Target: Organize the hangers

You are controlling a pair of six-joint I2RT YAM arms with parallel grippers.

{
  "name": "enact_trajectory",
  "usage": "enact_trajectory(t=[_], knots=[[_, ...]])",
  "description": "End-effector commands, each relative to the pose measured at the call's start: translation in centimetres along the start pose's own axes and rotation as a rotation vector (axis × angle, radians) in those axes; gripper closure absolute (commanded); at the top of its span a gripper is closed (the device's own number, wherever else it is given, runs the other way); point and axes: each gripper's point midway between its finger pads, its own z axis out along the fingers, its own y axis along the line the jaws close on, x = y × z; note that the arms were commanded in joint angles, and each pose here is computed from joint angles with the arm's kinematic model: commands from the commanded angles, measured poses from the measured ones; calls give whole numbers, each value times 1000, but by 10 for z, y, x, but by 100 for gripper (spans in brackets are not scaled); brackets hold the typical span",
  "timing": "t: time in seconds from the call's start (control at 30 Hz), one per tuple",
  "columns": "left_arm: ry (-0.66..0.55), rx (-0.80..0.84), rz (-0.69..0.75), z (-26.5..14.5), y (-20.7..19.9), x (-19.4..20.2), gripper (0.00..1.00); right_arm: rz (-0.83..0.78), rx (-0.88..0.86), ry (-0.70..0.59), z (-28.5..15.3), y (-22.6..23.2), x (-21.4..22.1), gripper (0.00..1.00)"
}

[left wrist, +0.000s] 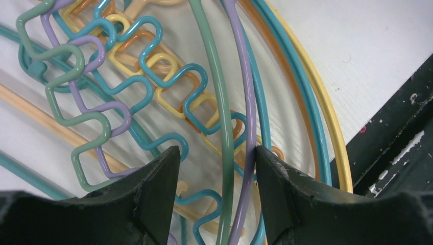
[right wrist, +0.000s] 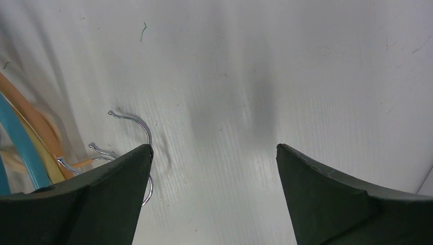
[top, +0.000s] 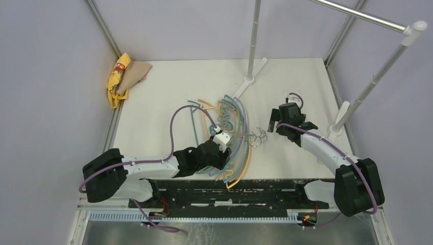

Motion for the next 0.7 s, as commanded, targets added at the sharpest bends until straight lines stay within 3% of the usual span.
enact_trajectory(t=[0.0, 0.37, 0.67], knots=[[-91, -50, -12, 4, 4, -32, 38, -1, 6, -26, 5, 1, -4, 0], [-140, 29, -50, -20, -7, -51, 35, 0, 5, -10, 12, 3, 2, 0], [-112, -45, -22, -10, 7, -36, 36, -1, 9, -3, 14, 3, 4, 0]])
